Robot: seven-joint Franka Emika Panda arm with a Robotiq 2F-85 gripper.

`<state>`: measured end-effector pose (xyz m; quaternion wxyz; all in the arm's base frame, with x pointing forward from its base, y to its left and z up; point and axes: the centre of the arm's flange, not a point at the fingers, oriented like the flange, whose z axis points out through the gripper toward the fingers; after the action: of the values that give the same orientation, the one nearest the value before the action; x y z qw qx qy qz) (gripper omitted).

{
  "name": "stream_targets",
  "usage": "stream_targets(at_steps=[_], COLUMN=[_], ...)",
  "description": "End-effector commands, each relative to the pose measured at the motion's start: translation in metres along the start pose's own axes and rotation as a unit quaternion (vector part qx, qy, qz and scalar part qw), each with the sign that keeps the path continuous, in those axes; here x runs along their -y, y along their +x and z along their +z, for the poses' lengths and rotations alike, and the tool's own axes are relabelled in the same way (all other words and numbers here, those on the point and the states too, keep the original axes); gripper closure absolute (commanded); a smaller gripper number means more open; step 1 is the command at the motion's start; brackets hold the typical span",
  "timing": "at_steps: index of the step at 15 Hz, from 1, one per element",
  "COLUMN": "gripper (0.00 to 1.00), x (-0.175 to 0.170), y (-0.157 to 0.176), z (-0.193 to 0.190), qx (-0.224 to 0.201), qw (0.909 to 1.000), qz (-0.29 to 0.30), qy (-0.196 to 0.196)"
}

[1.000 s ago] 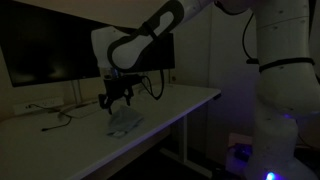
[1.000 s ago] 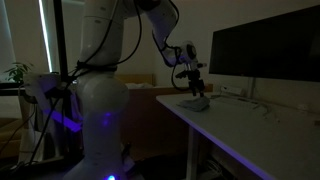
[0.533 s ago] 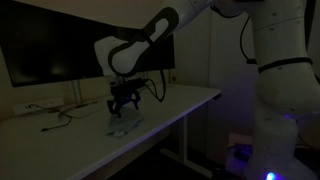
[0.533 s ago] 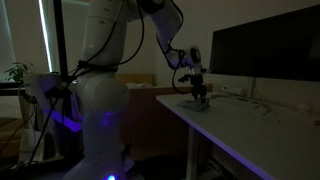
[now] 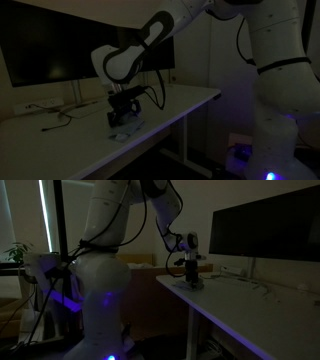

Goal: Wipe the table using the blue cloth

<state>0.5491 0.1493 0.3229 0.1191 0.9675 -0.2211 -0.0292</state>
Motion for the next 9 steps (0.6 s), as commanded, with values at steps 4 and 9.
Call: stream_targets(at_steps=[4,9], gripper=[0.80,0.94], x=[0.031,0.083], y=[-0.025,-0.054], z=[-0.016,-0.029], qx=[-0.006,-0.018], qw=[0.9994,0.9996], qz=[0.034,0.020], qy=[0.007,0.013])
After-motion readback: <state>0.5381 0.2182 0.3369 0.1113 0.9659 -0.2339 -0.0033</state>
